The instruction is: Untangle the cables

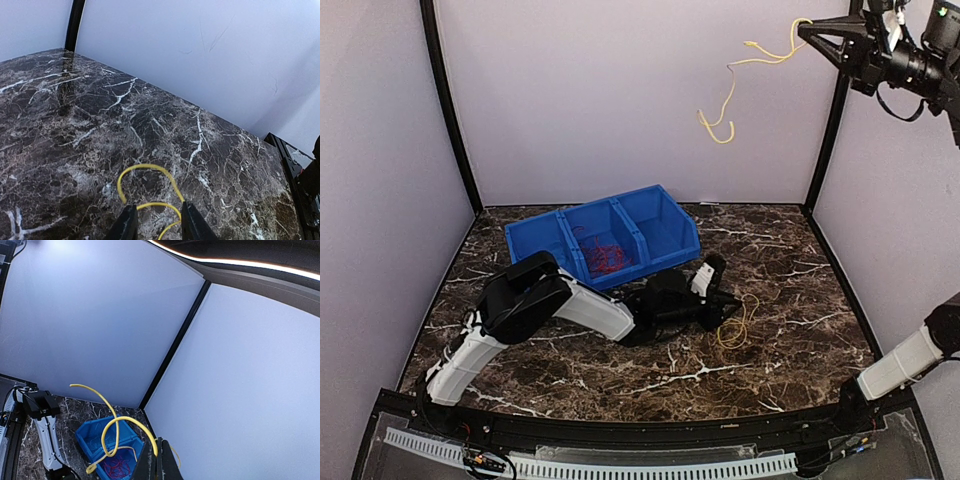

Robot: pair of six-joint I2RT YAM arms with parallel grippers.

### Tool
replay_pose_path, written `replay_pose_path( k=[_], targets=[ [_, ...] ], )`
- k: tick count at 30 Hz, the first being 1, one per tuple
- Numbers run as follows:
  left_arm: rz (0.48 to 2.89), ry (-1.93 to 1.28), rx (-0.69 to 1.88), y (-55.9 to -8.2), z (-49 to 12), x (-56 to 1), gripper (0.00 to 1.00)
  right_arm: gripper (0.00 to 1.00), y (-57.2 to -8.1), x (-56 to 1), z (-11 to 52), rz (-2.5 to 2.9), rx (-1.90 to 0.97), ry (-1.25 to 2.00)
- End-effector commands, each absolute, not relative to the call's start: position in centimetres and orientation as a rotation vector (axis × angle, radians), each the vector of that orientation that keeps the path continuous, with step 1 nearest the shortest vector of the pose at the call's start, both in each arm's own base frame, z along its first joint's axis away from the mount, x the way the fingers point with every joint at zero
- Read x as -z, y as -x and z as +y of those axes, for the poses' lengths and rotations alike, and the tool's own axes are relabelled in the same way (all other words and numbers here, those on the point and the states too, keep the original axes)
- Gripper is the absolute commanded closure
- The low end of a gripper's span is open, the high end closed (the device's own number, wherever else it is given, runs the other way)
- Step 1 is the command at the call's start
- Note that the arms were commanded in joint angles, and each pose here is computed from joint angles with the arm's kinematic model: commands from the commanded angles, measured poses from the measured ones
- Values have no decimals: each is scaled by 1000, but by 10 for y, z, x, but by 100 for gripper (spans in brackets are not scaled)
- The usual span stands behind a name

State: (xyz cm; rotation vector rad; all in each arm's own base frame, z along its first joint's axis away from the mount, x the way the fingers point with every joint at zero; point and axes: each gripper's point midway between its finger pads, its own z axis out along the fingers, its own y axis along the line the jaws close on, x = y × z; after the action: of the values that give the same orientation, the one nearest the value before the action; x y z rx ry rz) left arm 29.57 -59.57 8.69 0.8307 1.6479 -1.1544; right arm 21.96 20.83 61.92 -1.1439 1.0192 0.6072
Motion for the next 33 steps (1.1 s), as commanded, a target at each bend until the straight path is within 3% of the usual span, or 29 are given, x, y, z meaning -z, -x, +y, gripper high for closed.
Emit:
replay_pose_path(
  k=[1,5,11,17,33],
  targets=[
    [1650,-860,1203,-286,-598,-92,69,100,-235,-621,212,1031,-650,1130],
    [1647,-846,1210,-278,-581,-102,66,100,-255,-601,217,1087,-681,1132],
    [1593,-772,1210,-265,-541,-149,52,100,-285,-565,224,1165,-704,1113],
    [1647,-694,1192,-251,-496,-151,43,100,-317,-523,232,1256,-681,1098],
    [1803,-499,1069,-225,-395,-161,42,100,-392,-461,279,1368,-640,1093]
  ],
)
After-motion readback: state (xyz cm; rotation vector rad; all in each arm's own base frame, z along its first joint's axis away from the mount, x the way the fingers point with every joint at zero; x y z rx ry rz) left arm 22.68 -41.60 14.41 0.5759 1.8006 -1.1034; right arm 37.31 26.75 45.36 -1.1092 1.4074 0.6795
